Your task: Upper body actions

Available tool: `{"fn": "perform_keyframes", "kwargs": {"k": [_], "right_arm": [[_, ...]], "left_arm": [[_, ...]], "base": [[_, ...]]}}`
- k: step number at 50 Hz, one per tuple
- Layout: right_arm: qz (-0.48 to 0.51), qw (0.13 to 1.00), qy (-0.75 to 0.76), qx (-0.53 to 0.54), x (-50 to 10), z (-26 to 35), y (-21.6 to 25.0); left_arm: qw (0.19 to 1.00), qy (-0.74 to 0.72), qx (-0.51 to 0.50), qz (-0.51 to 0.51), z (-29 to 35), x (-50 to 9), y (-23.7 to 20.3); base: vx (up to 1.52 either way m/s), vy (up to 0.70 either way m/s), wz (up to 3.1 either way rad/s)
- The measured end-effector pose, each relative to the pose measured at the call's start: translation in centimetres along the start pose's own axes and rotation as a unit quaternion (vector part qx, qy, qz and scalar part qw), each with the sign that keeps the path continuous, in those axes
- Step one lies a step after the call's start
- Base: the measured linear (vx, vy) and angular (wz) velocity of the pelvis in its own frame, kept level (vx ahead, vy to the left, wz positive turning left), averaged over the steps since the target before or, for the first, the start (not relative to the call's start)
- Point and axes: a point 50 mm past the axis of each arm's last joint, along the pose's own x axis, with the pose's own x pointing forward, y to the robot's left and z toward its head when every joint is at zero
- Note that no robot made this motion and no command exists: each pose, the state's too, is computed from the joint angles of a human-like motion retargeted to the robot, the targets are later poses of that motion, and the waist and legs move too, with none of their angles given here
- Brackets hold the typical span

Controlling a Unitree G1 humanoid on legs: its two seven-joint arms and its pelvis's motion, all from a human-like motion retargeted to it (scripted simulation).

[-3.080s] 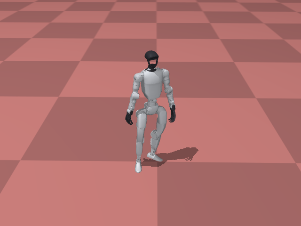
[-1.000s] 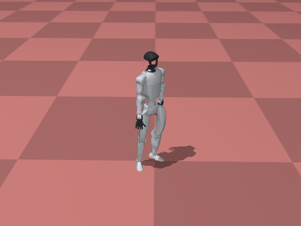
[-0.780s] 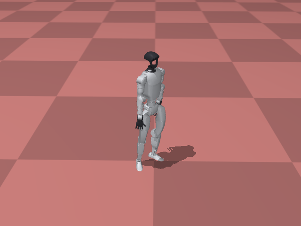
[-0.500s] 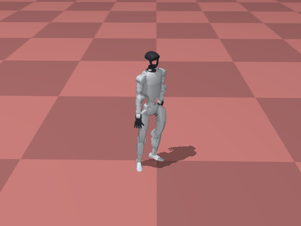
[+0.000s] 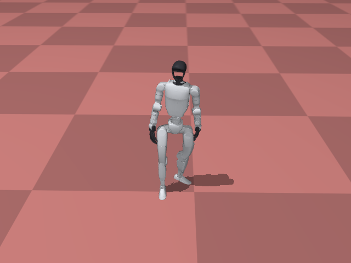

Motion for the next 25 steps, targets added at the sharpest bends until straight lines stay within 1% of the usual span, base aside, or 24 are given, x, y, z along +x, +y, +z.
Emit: {"fn": "perform_keyframes", "kwargs": {"k": [8, 15, 20, 25], "right_arm": [[-0.029, 0.999, 0.022, 0.016, -0.3, -0.8, -1.3], [-0.049, 0.997, 0.047, 0.040, -0.5, -2.0, -1.6], [-0.034, 0.993, 0.082, 0.080, -0.5, -3.8, -0.1], [-0.010, 0.985, 0.114, 0.127, -0.5, -5.7, 2.0]], "left_arm": [[1.000, -0.015, -0.004, 0.020, 1.4, -0.4, 1.3], [0.997, -0.065, 0.021, 0.034, 4.6, -0.8, 1.5], [0.994, -0.097, 0.046, 0.030, 7.0, -1.2, 1.0], [0.989, -0.131, 0.063, 0.015, 9.4, -1.5, -0.5]], "base": [[-0.24, 0.03, -1.63], [-0.18, 0.11, -1.17], [-0.08, 0.09, -0.66], [-0.03, 0.05, -0.32]]}}
